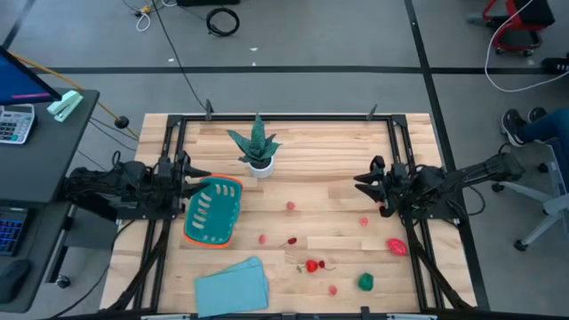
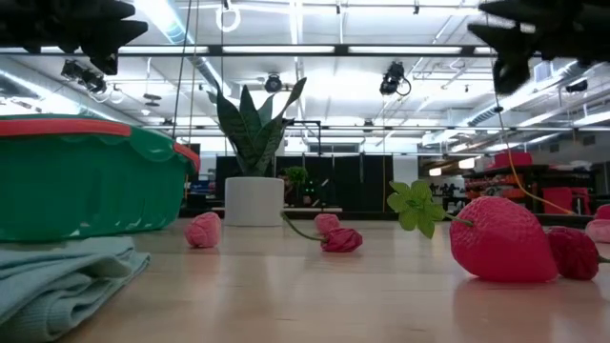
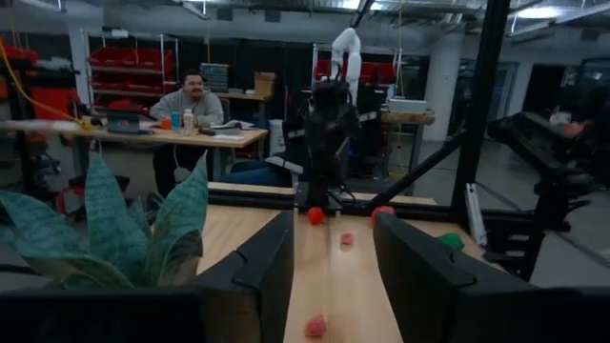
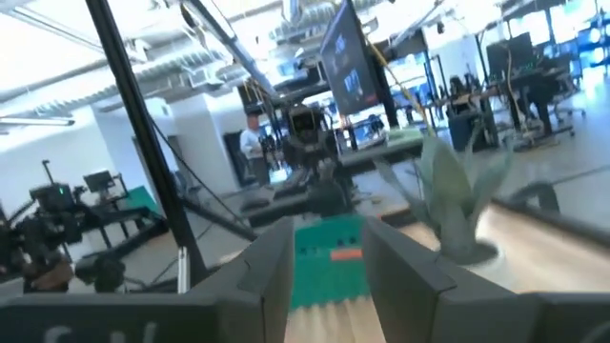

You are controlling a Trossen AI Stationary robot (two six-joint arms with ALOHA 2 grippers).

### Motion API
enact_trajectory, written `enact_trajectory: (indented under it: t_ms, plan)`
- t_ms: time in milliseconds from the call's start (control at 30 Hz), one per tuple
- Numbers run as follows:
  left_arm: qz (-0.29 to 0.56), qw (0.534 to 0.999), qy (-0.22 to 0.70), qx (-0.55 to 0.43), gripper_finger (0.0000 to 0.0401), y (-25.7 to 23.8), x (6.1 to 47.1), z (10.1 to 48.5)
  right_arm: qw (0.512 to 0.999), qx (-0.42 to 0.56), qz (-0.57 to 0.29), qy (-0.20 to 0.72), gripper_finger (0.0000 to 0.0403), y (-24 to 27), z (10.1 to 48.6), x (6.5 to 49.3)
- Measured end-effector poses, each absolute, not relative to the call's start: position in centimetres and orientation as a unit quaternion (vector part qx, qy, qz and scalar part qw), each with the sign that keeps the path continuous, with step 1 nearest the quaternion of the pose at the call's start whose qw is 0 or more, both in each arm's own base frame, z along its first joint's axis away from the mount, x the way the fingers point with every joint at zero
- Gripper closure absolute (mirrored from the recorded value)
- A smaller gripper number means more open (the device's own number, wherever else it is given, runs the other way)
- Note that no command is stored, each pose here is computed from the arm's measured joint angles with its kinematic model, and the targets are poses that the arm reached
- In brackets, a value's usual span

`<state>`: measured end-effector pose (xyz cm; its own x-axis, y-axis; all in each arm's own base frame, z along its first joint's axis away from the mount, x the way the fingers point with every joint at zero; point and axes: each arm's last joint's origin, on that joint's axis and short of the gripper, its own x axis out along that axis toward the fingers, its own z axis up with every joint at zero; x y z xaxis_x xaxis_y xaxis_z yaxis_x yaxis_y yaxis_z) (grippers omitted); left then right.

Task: Pick and placing Produce into tupperware
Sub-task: Put the red strawberry into the blue basket

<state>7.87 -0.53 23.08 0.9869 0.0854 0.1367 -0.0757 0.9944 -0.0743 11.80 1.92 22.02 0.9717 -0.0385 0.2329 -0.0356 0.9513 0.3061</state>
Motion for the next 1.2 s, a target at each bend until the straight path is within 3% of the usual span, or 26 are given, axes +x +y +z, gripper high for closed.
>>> enact_trajectory:
  t_ms: [233, 400, 567, 767, 900, 1200]
  plan:
    - [0.059, 0.995, -0.071, -0.049, 0.0261, -0.4, 7.9, 23.1, 0.996, 0.070, -0.045, -0.025, 0.0270, 2.0, 30.7, 13.0]
    - [0.059, 0.994, -0.071, -0.052, 0.0263, -0.4, 7.9, 23.1, 0.970, 0.076, -0.104, 0.206, 0.0270, 2.5, 32.8, 15.8]
    - [0.059, 0.994, -0.071, -0.052, 0.0260, -0.4, 7.9, 23.1, 0.881, 0.143, -0.144, 0.427, 0.0270, 3.4, 31.6, 18.5]
    - [0.059, 0.995, -0.071, -0.047, 0.0267, -0.4, 7.9, 23.1, 0.758, 0.176, -0.173, 0.603, 0.0262, 4.5, 27.8, 21.0]
    - [0.059, 0.995, -0.071, -0.049, 0.0266, -0.4, 7.9, 23.1, 0.700, 0.175, -0.183, 0.668, 0.0242, 4.9, 25.6, 22.1]
    - [0.059, 0.995, -0.071, -0.048, 0.0266, -0.4, 7.9, 23.1, 0.637, 0.134, -0.199, 0.733, 0.0199, 5.0, 23.7, 22.4]
